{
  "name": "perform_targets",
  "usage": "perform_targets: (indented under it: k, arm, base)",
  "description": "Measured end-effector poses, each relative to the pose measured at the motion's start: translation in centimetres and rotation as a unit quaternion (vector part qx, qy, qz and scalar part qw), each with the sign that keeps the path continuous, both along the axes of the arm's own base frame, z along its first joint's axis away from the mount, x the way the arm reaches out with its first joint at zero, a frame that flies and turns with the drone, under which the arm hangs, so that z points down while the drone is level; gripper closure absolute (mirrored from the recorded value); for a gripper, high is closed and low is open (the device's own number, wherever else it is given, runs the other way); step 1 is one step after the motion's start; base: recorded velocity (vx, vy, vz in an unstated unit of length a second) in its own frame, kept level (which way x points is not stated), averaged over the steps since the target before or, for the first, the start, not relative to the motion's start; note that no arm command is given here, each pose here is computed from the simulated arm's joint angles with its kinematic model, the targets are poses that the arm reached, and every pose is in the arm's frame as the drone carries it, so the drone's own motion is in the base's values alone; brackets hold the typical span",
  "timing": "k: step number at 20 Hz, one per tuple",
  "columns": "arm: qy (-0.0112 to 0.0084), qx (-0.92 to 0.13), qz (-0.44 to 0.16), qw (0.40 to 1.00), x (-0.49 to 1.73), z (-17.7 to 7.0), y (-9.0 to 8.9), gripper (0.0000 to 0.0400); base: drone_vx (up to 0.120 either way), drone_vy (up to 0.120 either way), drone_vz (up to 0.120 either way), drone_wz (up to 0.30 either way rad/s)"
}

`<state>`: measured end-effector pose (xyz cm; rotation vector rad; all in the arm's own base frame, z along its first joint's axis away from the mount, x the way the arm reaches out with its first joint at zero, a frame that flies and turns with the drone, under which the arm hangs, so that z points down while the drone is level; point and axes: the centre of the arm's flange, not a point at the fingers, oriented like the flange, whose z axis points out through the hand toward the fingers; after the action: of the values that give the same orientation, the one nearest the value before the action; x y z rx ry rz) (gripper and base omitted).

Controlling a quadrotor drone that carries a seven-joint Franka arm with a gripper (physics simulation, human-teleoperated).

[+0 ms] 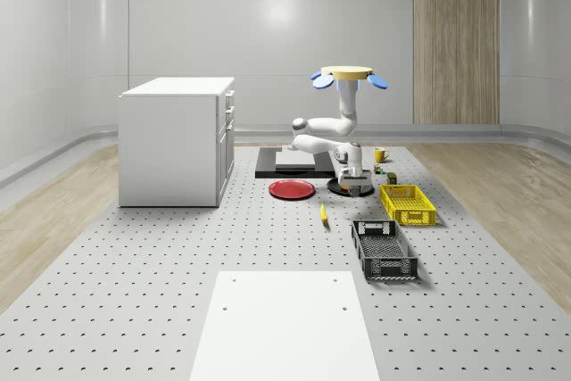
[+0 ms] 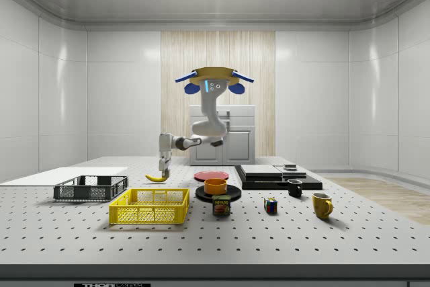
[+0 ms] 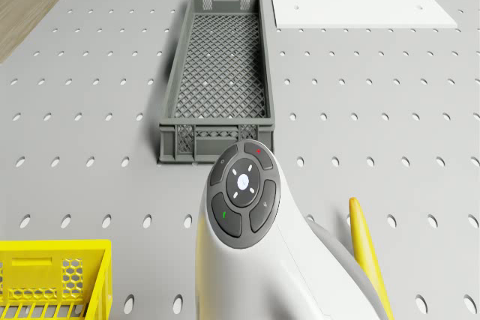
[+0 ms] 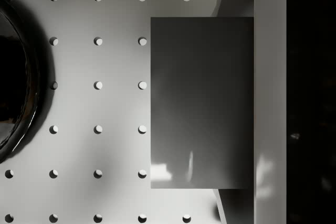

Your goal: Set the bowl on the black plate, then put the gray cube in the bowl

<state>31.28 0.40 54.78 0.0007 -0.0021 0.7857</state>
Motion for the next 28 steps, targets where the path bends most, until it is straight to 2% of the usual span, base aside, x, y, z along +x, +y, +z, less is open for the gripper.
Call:
perform_targets:
  k: [4, 7, 10, 28]
  arm:
    - [0.0, 0.0, 0.0, 1.0, 0.0, -0.07, 0.0, 0.015]
    - [0.0, 0.0, 0.0, 1.0, 0.0, -0.09, 0.0, 0.015]
    - [0.0, 0.0, 0.0, 1.0, 0.0, -0.1, 0.0, 0.015]
    - [0.0, 0.0, 0.0, 1.0, 0.0, -0.11, 0.0, 0.015]
  base:
    - [-0.09, 0.11, 0.0, 0.0]
    - [-0.107, 0.0, 0.0, 0.0]
    - [-0.013, 0.0, 0.0, 0.0]
    - [-0.12, -0.007, 0.0, 0.0]
